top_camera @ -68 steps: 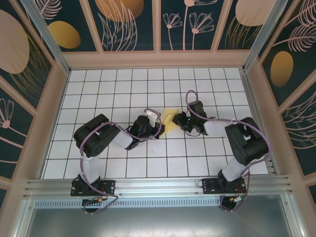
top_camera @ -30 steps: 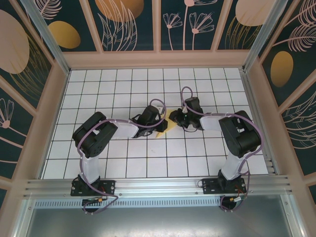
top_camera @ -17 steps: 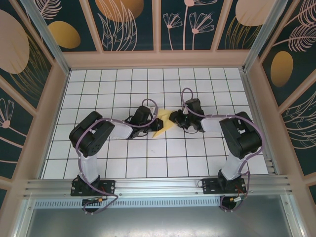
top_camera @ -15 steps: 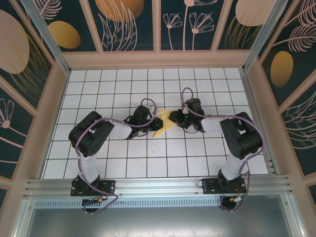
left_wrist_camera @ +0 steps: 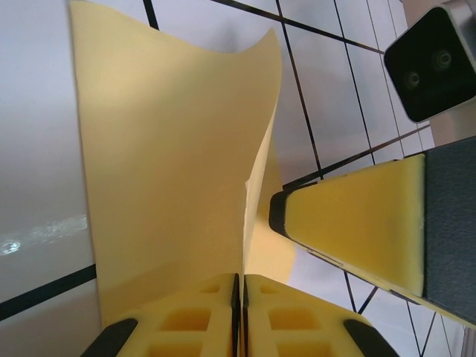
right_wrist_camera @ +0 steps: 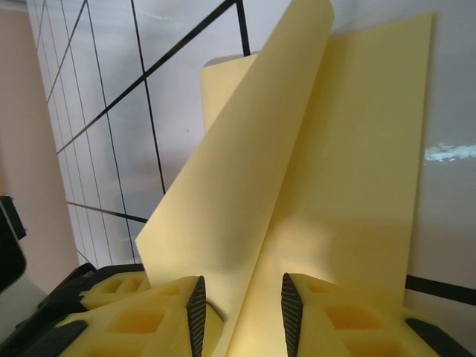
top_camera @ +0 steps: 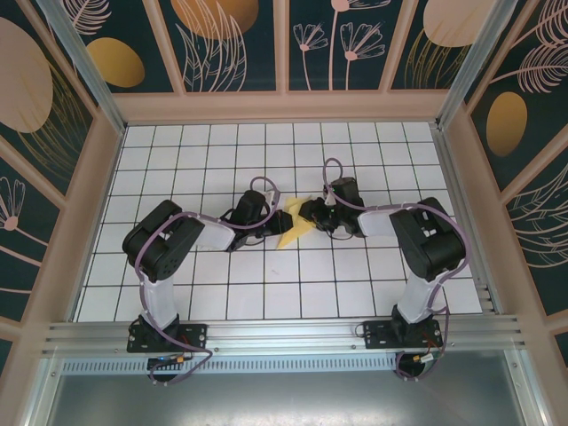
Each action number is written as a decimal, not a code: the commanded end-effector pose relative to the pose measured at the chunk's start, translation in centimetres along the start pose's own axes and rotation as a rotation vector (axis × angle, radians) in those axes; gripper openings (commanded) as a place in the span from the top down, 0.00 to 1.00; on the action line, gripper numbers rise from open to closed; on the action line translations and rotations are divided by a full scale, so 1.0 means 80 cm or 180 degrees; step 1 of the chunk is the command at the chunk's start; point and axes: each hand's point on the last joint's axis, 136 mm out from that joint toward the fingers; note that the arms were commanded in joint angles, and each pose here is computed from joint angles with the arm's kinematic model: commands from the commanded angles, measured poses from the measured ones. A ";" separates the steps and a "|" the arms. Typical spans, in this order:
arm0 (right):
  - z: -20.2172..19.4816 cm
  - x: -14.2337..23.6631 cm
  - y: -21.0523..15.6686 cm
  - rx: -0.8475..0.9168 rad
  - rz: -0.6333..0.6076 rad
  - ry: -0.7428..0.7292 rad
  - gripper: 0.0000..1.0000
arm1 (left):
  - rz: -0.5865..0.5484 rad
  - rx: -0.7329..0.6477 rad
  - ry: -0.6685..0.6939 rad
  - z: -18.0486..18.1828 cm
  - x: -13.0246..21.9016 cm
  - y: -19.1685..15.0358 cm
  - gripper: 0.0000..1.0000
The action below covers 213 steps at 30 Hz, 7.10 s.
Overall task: Fold a paper plane with a square sheet of paper (pick it up from the middle)
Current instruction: Fourth fold the wing at the center of the table.
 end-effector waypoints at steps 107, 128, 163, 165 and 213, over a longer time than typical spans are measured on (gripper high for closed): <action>-0.052 -0.050 -0.020 0.0553 0.0507 -0.1417 0.54 | -0.0354 -0.0059 0.0347 0.004 0.065 0.026 0.60; -0.024 -0.043 -0.017 0.0517 0.0400 -0.0919 0.54 | 0.0065 -0.0003 0.0267 0.017 0.012 0.013 0.59; -0.043 -0.048 -0.024 0.0581 0.0490 -0.1193 0.54 | 0.0140 -0.0011 0.0159 0.017 0.017 0.007 0.74; -0.045 -0.050 -0.025 0.0577 0.0503 -0.1240 0.53 | 0.0143 0.0013 0.0148 0.018 0.019 0.005 0.75; -0.095 -0.060 -0.052 0.0685 0.0824 -0.2109 0.50 | -0.0305 0.0008 0.0275 0.003 0.085 0.024 0.69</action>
Point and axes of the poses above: each hand's point on the last joint's axis, 136 mm out from that joint toward the fingers, its own x axis back along the fingers, its own z axis along the line the jaws close on, y = z × x, and after that the axes turned 12 degrees about x, right-handed
